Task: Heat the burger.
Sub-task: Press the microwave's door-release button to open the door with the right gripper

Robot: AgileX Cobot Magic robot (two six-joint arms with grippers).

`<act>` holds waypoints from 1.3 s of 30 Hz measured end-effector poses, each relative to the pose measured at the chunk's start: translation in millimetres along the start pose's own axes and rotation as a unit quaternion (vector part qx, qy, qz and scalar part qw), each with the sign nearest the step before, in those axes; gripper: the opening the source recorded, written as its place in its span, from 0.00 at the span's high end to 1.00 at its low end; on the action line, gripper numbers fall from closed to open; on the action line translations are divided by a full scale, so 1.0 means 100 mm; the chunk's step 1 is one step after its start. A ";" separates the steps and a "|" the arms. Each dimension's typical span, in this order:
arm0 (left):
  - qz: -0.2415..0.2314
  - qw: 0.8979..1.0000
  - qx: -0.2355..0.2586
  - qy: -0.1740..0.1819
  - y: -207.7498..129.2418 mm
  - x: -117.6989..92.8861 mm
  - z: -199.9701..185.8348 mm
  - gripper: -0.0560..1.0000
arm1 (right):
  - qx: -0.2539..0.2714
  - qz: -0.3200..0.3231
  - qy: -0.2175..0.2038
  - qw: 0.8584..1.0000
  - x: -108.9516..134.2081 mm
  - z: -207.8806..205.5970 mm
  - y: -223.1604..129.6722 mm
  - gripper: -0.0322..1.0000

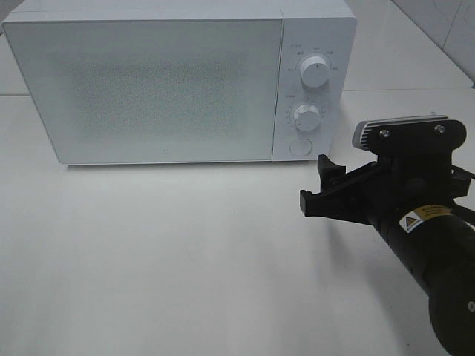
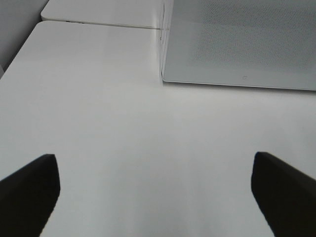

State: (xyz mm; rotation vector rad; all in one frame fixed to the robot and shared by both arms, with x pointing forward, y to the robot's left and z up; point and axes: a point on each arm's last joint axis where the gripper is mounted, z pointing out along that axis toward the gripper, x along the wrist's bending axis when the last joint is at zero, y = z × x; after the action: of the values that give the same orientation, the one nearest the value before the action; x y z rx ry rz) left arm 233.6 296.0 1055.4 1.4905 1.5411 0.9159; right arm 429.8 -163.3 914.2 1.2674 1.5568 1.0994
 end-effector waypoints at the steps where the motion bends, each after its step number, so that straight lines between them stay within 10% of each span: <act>1: 0.000 1.000 0.000 0.000 0.00 0.00 0.00 0.03 | 0.002 0.000 0.000 1.000 0.02 0.02 -0.01 0.28; 9: 0.000 1.000 0.000 0.000 0.00 0.00 0.00 0.03 | 0.016 0.020 -0.004 1.000 0.05 0.07 -0.07 0.28; 20: 0.000 1.000 0.000 0.000 0.00 0.00 0.00 0.03 | 0.017 0.271 -0.007 0.962 0.05 0.07 -0.07 0.44; 26: 0.000 1.000 0.000 0.000 0.00 0.00 0.00 0.03 | 0.016 0.445 -0.010 0.896 0.05 0.07 -0.07 0.61; 28: 0.000 1.000 0.000 0.000 0.00 0.00 0.00 0.03 | 0.015 0.536 -0.012 0.844 0.05 0.07 -0.07 0.71; 29: 0.000 1.000 0.000 0.000 0.00 0.00 0.00 0.03 | 0.015 0.536 -0.012 0.844 0.05 0.07 -0.07 0.71; 31: 0.000 1.000 0.000 0.000 0.00 0.00 0.00 0.03 | 0.019 0.634 -0.017 0.773 0.06 0.07 -0.09 0.81; 39: 0.000 1.000 0.000 0.000 0.00 0.00 0.00 0.03 | 0.045 0.691 -0.039 0.721 0.10 0.10 -0.12 0.96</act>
State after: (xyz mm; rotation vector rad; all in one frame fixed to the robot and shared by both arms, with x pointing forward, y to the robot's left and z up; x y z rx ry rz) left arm 233.6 296.0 1055.4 1.4905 1.5411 0.9159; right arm 434.6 -153.9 899.5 2.6001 0.3201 1.7423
